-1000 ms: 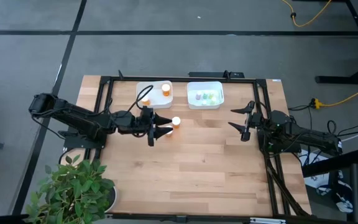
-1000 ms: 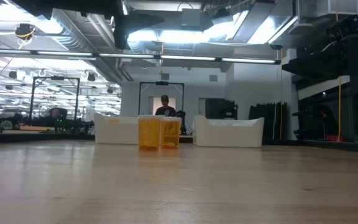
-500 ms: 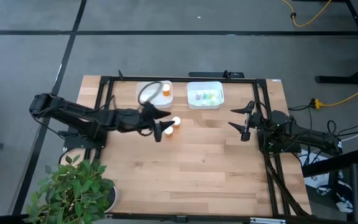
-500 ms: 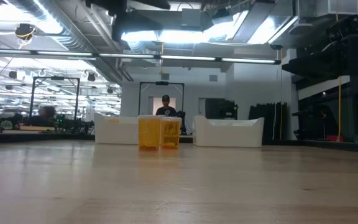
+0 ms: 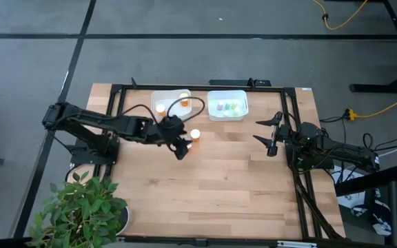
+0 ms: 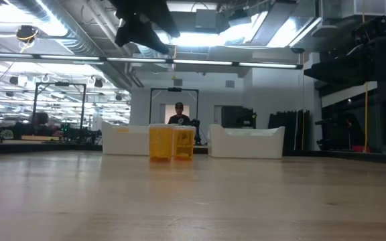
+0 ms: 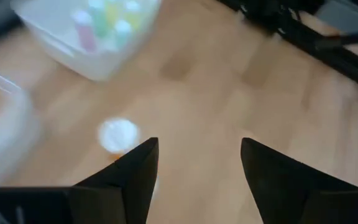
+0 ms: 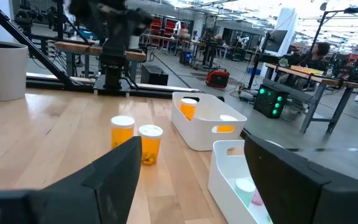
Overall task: Pick and place medicine bottles into bin by pill shape (circle, oval)
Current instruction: Put the orange pill bottle into the left white bin
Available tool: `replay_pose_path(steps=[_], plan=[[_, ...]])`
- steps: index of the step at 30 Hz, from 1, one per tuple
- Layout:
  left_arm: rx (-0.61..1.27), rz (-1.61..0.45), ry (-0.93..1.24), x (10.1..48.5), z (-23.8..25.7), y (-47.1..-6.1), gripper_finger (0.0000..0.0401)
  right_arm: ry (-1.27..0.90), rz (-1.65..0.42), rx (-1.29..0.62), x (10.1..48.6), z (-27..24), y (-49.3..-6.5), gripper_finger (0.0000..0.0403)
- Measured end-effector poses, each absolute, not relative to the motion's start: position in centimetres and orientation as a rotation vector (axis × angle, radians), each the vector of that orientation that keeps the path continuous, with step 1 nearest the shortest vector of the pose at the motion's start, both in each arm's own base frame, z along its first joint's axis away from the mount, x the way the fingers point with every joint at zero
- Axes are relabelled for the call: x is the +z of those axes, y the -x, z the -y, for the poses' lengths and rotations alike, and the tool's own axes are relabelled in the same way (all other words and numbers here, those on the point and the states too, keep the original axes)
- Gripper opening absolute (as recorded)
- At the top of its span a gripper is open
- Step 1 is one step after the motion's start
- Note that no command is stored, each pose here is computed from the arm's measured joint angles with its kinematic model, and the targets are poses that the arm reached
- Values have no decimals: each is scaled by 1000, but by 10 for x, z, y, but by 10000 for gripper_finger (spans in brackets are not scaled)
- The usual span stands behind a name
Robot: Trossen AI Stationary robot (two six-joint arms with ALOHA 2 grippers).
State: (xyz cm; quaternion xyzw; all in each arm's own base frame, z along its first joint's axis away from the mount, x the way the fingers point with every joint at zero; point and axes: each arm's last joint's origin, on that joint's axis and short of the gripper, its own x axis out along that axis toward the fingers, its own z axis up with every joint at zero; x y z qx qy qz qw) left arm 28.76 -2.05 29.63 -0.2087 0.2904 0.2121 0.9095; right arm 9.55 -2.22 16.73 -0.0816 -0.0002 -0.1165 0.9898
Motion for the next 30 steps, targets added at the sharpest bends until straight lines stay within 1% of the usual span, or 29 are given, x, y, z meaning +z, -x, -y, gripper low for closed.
replay_pose_path(steps=[4, 6, 12, 15, 23, 30], plan=[[418, -648, 527, 285, 24, -295, 221, 163, 1, -234, 167, 22, -96, 286], [432, -693, 560, 277, 23, -297, 228, 163, 1, -234, 167, 22, -96, 286], [485, -840, 591, 249, 22, -306, 275, 164, 1, -234, 167, 22, -96, 286], [516, -871, 607, 239, 18, -310, 287, 163, 1, -234, 167, 22, -96, 286], [553, -892, 766, 233, 0, -313, 281, 163, 1, -234, 167, 22, -96, 286], [617, -934, 769, 230, -14, -308, 276, 163, 1, -234, 167, 22, -96, 286]])
